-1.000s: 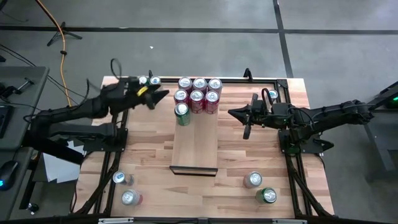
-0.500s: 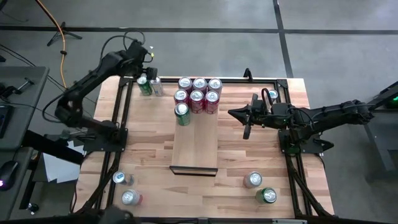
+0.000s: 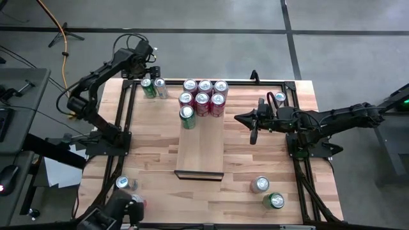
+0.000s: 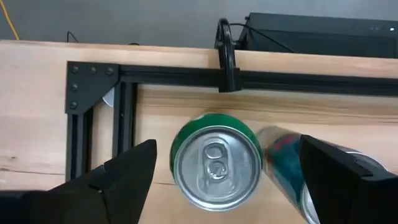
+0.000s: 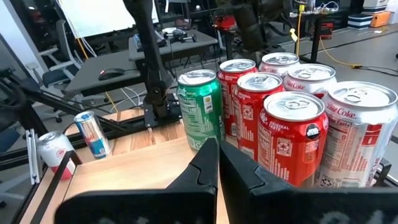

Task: Place canned beverage on shelf
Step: Put the top left green soda can on the shelf

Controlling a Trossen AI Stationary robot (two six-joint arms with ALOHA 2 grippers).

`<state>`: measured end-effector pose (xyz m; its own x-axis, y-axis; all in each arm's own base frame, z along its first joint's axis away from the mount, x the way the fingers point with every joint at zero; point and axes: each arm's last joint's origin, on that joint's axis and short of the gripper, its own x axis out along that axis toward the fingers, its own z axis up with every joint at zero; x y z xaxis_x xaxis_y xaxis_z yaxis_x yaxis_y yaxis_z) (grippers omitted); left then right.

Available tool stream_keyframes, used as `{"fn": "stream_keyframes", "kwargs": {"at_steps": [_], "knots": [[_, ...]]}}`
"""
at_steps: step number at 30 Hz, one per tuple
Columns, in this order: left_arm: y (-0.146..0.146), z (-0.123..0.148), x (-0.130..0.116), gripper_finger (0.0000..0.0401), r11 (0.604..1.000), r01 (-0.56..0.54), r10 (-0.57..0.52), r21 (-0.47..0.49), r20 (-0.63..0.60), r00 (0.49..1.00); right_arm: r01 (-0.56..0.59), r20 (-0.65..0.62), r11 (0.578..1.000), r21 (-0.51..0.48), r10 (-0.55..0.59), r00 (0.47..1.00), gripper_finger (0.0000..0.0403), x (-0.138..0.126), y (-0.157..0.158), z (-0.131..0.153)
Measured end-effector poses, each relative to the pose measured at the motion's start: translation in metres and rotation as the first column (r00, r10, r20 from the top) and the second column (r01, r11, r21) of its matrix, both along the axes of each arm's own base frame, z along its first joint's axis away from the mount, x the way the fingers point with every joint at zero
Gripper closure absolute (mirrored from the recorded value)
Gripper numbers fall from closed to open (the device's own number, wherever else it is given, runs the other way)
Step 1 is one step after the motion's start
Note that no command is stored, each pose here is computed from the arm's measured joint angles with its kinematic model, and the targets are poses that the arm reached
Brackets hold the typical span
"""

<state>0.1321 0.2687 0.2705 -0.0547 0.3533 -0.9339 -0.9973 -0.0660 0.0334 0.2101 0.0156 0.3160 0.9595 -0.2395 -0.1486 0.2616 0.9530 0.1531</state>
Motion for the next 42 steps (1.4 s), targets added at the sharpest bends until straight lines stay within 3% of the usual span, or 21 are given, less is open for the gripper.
{"fn": "stream_keyframes", "kwargs": {"at_steps": [6,18,24,28,34,38,42], "knots": [[0.008,-0.014,0.002,0.008,0.999,-0.03,0.03,-0.044,-0.016,0.999,-0.002,-0.009,1.0,-0.001,0.002,1.0,0.0403,0.0,0.0,-0.001],[0.012,-0.041,0.005,0.008,0.981,-0.031,0.018,-0.191,-0.07,0.997,-0.002,-0.037,1.0,-0.005,0.002,0.999,0.0403,-0.001,0.0,-0.003],[0.013,-0.045,0.006,0.0082,0.976,0.002,-0.019,-0.218,-0.075,0.997,-0.002,-0.037,1.0,-0.005,0.002,0.999,0.0403,-0.001,0.0,-0.004],[0.013,-0.045,0.006,0.011,0.974,0.019,-0.037,-0.225,-0.074,0.997,-0.002,-0.037,1.0,-0.004,0.002,0.999,0.0403,-0.001,0.0,-0.003],[0.013,-0.044,0.006,0.0208,0.975,0.031,-0.049,-0.221,-0.076,0.996,0.006,-0.025,0.999,0.041,-0.005,1.0,0.0403,-0.001,0.0,-0.003],[0.011,-0.041,0.006,0.0211,0.972,0.069,-0.087,-0.226,-0.067,0.994,0.012,-0.023,0.997,0.072,-0.01,1.0,0.0403,-0.001,0.0,-0.004],[0.001,-0.023,0.002,0.0211,0.972,0.12,-0.118,-0.202,0.021,0.993,0.016,-0.032,0.996,0.089,-0.013,0.999,0.0403,-0.001,0.0,-0.005]]}}
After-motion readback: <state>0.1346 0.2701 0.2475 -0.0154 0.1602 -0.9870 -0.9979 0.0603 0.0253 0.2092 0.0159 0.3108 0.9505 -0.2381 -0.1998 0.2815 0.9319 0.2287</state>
